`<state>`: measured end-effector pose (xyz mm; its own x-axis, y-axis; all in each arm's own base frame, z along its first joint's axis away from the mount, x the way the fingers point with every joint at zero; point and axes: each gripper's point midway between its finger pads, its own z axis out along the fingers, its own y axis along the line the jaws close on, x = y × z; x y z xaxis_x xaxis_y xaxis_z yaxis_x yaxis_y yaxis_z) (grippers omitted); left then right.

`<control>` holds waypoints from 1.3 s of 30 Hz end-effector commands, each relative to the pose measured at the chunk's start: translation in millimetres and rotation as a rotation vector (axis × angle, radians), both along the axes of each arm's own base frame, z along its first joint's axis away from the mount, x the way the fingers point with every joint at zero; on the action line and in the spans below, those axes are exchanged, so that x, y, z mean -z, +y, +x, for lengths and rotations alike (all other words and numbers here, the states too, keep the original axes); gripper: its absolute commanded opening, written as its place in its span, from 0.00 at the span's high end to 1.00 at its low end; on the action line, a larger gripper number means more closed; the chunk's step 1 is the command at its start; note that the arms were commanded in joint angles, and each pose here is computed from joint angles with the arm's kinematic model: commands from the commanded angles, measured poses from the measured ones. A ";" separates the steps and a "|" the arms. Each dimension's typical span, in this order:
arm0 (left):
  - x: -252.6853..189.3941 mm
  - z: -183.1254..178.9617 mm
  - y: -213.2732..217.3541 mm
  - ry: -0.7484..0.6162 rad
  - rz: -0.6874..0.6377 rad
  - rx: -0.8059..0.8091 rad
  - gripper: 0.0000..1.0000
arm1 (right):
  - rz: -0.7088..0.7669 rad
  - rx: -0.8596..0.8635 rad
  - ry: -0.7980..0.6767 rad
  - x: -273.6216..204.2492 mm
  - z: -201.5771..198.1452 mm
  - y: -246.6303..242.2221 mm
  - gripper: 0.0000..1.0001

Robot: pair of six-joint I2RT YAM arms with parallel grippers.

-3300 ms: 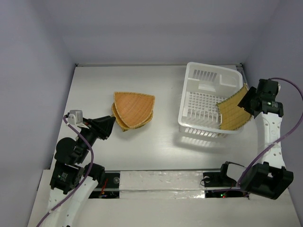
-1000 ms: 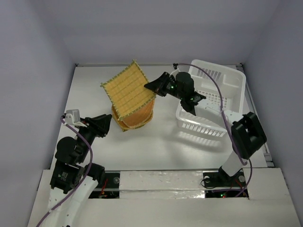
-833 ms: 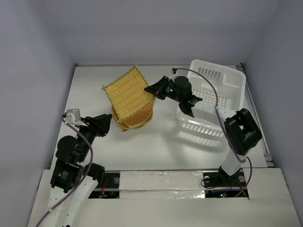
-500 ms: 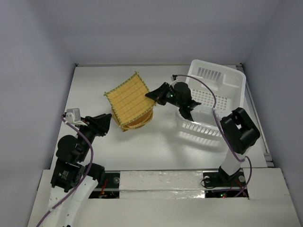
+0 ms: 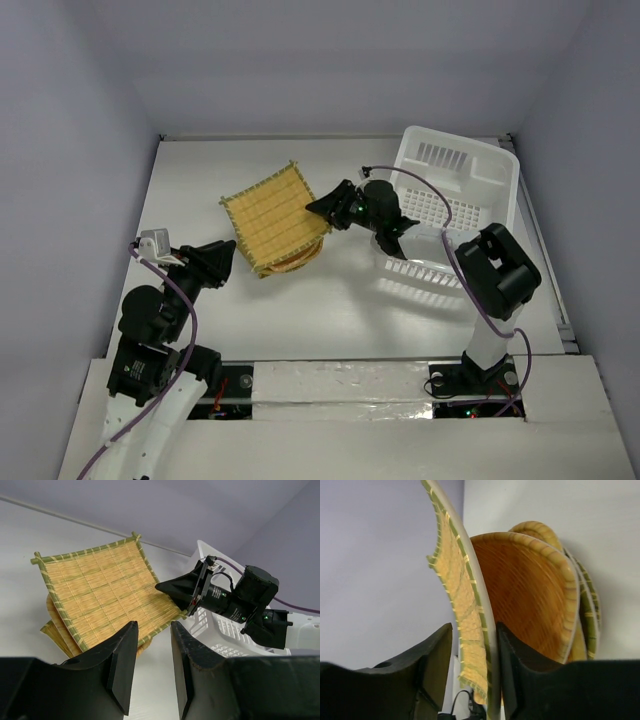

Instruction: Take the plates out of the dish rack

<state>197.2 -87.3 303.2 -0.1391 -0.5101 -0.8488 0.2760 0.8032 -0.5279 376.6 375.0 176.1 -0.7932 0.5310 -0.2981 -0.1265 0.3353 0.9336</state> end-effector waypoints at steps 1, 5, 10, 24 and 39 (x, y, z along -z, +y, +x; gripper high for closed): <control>-6.7 0.5 -0.9 -0.027 -0.013 0.005 0.71 | -0.025 0.013 -0.068 -16.8 7.0 1.2 0.53; -7.8 -0.1 -1.5 -0.032 -0.014 0.009 0.71 | -0.114 0.025 -0.039 -0.7 7.4 -5.1 0.36; -8.8 -0.7 -1.6 -0.036 -0.016 0.011 0.71 | -0.241 0.053 -0.053 3.9 6.1 -12.0 0.18; -11.0 -3.3 -0.5 -0.048 -0.018 0.009 0.71 | -0.739 0.122 -0.102 26.6 8.8 -27.5 0.00; -13.2 -4.9 0.1 -0.057 -0.021 0.009 0.71 | -0.950 0.149 -0.141 25.5 6.8 -26.0 0.00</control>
<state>193.6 -88.2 306.3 -0.1321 -0.5128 -0.8483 0.2927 0.7974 -0.5277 372.6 360.5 117.6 -0.7248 0.1123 -0.6798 -0.1284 0.9473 0.2934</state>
